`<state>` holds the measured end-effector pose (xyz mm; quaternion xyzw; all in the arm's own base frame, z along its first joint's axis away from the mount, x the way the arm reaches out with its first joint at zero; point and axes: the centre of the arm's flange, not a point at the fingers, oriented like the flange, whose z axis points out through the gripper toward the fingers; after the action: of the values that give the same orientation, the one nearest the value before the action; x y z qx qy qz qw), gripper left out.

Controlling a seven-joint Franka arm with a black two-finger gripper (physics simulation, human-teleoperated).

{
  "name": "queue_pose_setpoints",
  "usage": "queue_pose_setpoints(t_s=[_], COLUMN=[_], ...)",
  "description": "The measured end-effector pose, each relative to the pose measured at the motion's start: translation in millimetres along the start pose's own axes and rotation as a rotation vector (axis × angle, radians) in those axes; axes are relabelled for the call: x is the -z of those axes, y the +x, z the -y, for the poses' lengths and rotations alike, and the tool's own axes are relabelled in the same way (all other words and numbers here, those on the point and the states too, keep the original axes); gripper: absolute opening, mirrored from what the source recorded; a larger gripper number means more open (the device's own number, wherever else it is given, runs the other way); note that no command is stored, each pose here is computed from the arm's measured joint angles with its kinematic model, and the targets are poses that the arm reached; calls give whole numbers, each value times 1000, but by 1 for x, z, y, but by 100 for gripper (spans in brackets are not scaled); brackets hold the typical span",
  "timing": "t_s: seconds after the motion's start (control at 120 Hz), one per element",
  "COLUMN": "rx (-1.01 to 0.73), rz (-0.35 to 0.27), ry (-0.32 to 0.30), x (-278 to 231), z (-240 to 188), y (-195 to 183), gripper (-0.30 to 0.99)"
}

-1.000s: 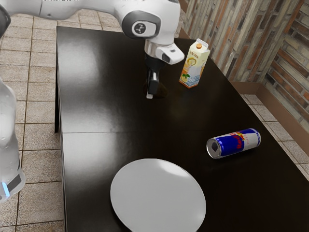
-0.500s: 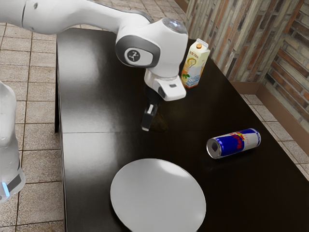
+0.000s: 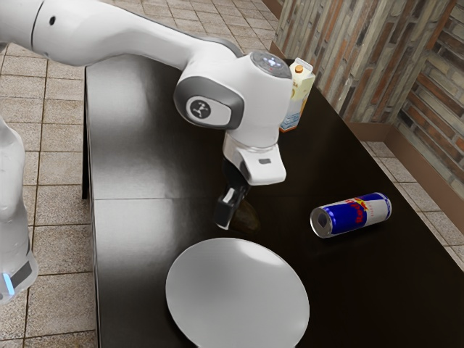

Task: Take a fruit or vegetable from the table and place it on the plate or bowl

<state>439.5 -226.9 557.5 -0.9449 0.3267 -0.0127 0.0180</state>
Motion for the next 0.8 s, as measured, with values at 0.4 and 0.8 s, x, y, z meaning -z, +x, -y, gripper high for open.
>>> queue_pose_setpoints(t_s=[0.4, 0.8], rx=[59, 561], rz=[-121, -130], ry=[21, 19], x=[53, 127], z=[35, 254], y=[8, -68], gripper=[67, 69])
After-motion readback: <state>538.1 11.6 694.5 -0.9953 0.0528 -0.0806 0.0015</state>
